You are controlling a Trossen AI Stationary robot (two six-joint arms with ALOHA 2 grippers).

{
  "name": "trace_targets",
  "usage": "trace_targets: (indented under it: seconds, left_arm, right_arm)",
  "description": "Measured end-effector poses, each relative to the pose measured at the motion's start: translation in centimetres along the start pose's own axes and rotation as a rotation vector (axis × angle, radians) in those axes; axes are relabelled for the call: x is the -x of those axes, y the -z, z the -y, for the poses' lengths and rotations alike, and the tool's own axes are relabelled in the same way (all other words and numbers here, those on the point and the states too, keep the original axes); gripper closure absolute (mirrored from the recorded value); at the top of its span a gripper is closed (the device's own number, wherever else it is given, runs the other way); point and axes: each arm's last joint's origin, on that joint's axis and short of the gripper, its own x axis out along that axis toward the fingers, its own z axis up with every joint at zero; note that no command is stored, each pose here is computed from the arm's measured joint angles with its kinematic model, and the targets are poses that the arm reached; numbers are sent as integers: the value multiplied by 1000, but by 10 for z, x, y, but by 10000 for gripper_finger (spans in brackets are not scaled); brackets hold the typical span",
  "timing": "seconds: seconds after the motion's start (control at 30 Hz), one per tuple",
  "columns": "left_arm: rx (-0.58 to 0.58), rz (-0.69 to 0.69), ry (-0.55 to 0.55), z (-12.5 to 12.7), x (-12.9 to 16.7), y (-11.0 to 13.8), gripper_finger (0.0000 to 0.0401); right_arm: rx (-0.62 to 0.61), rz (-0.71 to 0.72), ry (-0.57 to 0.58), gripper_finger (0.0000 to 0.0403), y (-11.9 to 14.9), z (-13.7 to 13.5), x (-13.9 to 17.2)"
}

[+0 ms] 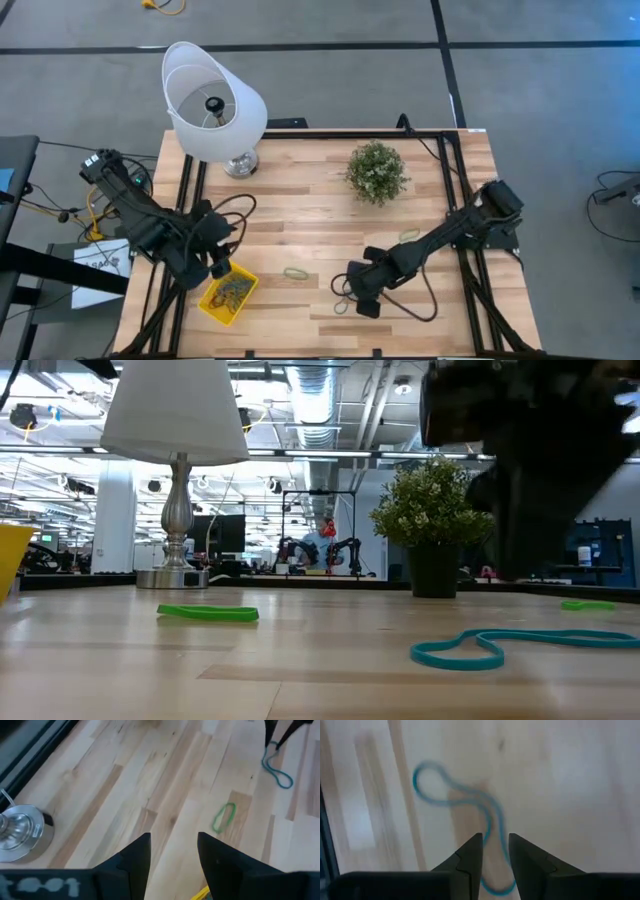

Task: Pick and place items into bin
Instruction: Put the blue rubberband into the yellow bin

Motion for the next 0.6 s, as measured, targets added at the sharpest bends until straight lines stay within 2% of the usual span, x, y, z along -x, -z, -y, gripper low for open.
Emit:
trace_targets:
  seconds: [0.1,0.3,0.6]
  left_arm:
    - [-7,1,-2,-1,1,0,248]
    - [-30,5,-5,-1,1,0,248]
    - [-31,-7,2,-1,1,0,248]
  right_arm:
    - [65,-58,-26,310,-2,-5,-12]
    - [196,-82,-6,281,-9,-15,-11]
    - [152,-50,59,230,-8,-11,-13]
